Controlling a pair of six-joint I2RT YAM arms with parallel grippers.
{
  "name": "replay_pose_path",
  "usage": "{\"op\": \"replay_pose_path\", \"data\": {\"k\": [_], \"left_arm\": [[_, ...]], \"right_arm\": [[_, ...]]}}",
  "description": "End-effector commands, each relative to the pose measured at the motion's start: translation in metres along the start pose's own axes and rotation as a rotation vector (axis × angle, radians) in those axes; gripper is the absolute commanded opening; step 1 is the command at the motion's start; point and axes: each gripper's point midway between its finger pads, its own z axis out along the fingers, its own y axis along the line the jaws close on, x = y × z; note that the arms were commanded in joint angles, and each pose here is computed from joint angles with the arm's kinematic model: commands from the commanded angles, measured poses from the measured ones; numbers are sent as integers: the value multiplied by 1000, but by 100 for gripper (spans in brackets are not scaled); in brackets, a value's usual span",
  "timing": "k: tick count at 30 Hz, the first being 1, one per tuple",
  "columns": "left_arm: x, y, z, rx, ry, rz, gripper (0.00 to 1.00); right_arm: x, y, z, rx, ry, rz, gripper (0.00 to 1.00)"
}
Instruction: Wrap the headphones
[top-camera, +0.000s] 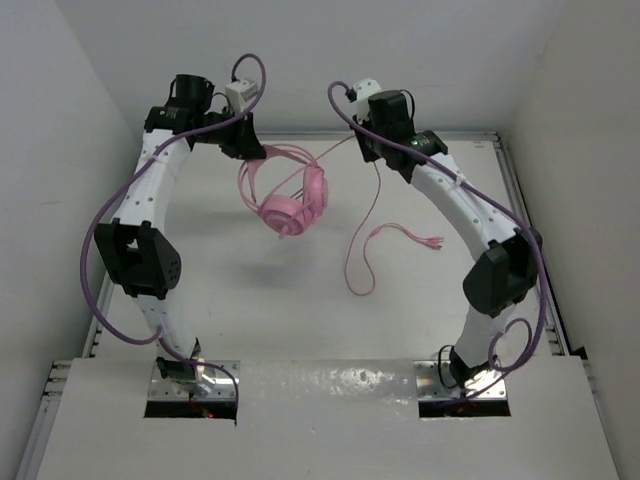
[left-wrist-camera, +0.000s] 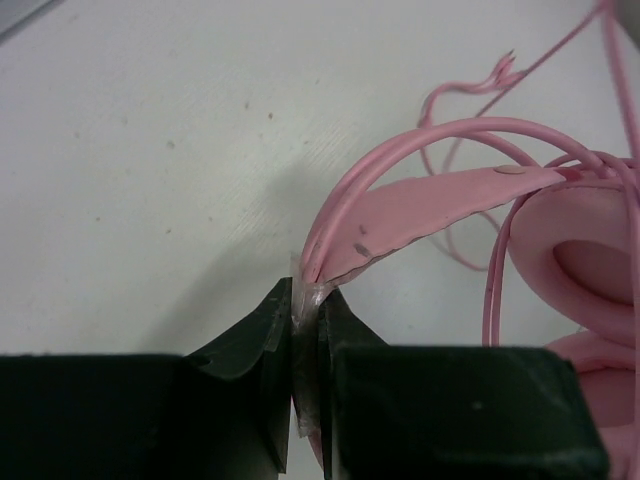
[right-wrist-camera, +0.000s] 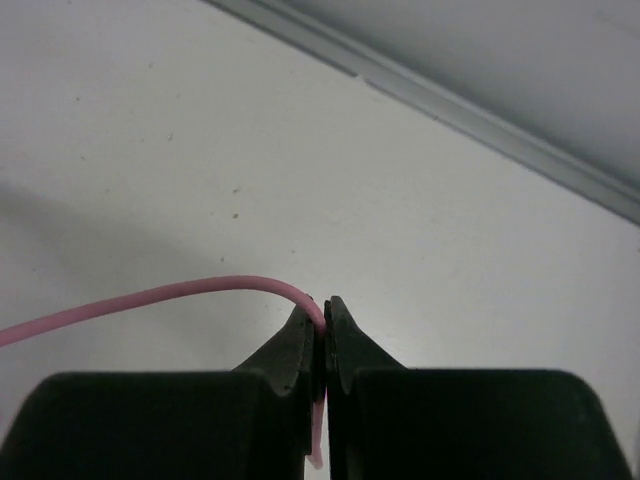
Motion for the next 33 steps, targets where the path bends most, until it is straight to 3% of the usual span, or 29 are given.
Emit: {"op": "replay_pose_path", "data": {"k": [1, 4, 7, 9, 11, 12, 18, 25, 29, 33], "left_arm": [[-46, -59, -45, 141, -132, -26, 0], [-59, -68, -55, 160, -167, -28, 0], [-82, -72, -64, 156, -233, -44, 0], [-98, -73, -71, 147, -281, -36, 0], [-113, -75, -80, 136, -321, -78, 0], [-120, -74, -82, 129, -344, -84, 0], [-144, -73, -98, 84, -418, -123, 0], [-156, -72, -108, 56, -458, -106, 0], [-171, -74, -114, 70, -510, -99, 0], [-180, -76, -114, 97, -536, -116, 0]], "right_arm": [[10, 25, 35, -120, -17, 127, 0], [35, 53, 58, -230, 47, 168, 8], [60, 85, 74, -349, 87, 246, 41], [89, 100, 79, -383, 128, 291, 54], [86, 108, 82, -411, 76, 363, 56], [108, 114, 82, -414, 112, 388, 58], [143, 147, 62, -549, 141, 468, 60], [187, 113, 9, -411, 186, 323, 64], [199, 110, -15, -458, 168, 172, 65], [204, 115, -6, -429, 172, 196, 67]]}}
